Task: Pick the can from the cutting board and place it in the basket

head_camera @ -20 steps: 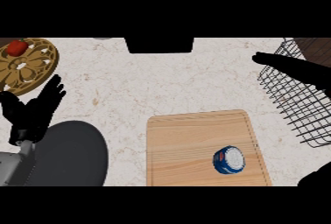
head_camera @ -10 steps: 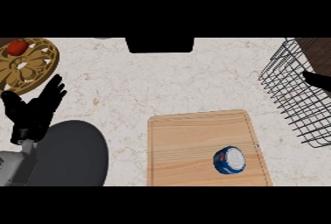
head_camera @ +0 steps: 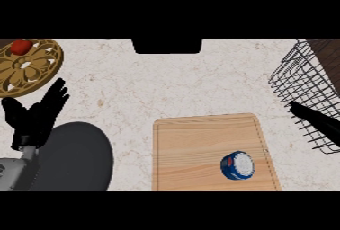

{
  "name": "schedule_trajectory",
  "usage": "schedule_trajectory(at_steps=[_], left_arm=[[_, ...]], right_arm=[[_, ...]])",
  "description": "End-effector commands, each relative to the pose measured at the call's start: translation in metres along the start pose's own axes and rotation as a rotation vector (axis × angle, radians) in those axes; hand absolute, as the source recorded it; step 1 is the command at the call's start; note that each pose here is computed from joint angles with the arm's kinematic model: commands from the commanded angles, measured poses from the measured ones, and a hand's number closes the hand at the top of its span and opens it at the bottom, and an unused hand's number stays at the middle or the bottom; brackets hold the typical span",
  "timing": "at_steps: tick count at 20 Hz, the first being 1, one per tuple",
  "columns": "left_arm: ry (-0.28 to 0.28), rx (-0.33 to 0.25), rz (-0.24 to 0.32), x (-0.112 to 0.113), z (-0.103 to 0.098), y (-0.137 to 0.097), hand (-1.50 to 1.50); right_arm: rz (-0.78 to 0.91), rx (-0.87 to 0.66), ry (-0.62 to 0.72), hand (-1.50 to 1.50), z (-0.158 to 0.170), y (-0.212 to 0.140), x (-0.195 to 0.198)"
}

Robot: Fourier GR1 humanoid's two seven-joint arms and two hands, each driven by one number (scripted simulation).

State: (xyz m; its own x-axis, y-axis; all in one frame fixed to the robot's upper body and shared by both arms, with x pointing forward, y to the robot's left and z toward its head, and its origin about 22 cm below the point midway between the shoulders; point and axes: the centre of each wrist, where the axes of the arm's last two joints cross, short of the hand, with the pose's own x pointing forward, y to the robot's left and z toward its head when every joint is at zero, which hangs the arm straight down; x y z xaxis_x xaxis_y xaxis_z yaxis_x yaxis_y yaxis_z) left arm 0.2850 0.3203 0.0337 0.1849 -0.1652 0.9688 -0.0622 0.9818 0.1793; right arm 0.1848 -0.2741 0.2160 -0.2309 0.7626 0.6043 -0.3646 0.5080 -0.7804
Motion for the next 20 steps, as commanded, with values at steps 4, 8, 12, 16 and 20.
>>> schedule_trajectory(at_steps=[4,8,12,16,20], left_arm=[[-0.006,-0.004,-0.008,0.015,-0.013,-0.001,0.0],[-0.009,-0.017,-0.001,0.006,-0.001,-0.024,0.0],[-0.003,0.01,-0.005,0.007,-0.004,0.003,0.0],[0.011,0.005,0.007,-0.008,-0.005,0.0,0.0],[0.007,0.007,-0.009,0.013,-0.006,0.0,0.0]], right_arm=[[-0.052,-0.06,-0.041,-1.5,-0.036,0.06,-0.017],[-0.123,-0.052,-0.056,-1.5,-0.067,0.095,-0.028],[-0.038,0.001,0.026,-1.5,-0.06,0.112,-0.038],[-0.024,0.061,0.056,-1.5,-0.077,0.125,-0.064],[0.005,0.071,0.067,-1.5,-0.061,0.122,-0.057]])
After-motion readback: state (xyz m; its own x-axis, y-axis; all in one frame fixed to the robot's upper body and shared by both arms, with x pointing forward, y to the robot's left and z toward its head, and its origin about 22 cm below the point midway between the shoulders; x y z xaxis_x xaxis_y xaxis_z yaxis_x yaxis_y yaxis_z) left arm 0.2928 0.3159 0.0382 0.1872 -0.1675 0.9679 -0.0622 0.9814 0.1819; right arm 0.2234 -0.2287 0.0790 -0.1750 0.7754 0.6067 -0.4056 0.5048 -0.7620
